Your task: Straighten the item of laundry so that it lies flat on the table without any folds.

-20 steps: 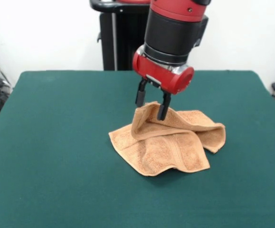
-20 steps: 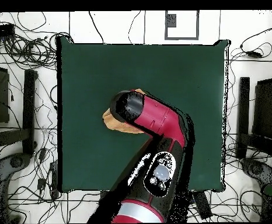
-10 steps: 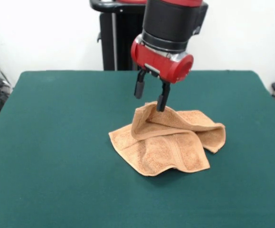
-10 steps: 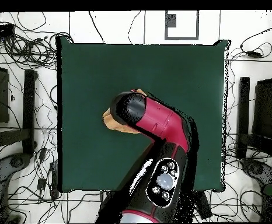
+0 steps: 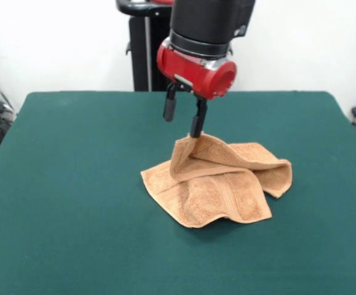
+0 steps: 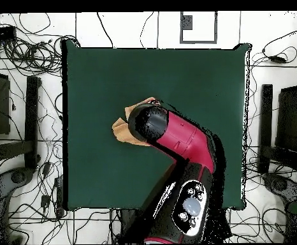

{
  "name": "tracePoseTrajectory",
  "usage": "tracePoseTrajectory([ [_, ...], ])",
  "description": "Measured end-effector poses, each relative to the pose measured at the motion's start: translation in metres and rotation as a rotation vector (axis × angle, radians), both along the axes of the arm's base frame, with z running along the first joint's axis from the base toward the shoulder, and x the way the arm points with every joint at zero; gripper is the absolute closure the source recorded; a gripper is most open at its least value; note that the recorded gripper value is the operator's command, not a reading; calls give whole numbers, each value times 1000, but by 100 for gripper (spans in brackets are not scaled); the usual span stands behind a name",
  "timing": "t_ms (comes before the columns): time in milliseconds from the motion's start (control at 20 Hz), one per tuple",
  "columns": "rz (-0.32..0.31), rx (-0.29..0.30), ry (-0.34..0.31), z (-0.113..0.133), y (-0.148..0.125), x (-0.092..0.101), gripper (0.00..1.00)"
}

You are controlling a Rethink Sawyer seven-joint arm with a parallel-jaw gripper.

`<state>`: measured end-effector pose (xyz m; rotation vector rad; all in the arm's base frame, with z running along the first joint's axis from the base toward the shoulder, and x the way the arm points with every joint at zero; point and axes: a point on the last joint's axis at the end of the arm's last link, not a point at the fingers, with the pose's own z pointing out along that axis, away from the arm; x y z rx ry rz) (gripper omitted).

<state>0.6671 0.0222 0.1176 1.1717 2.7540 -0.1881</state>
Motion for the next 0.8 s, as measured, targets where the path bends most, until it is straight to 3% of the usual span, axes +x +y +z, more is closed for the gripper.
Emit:
tracePoseTrajectory([
  [350,-20,-18,-28,-5,-16,-3,0],
  [800,-4,-20,-32,-9,-5,-6,0],
])
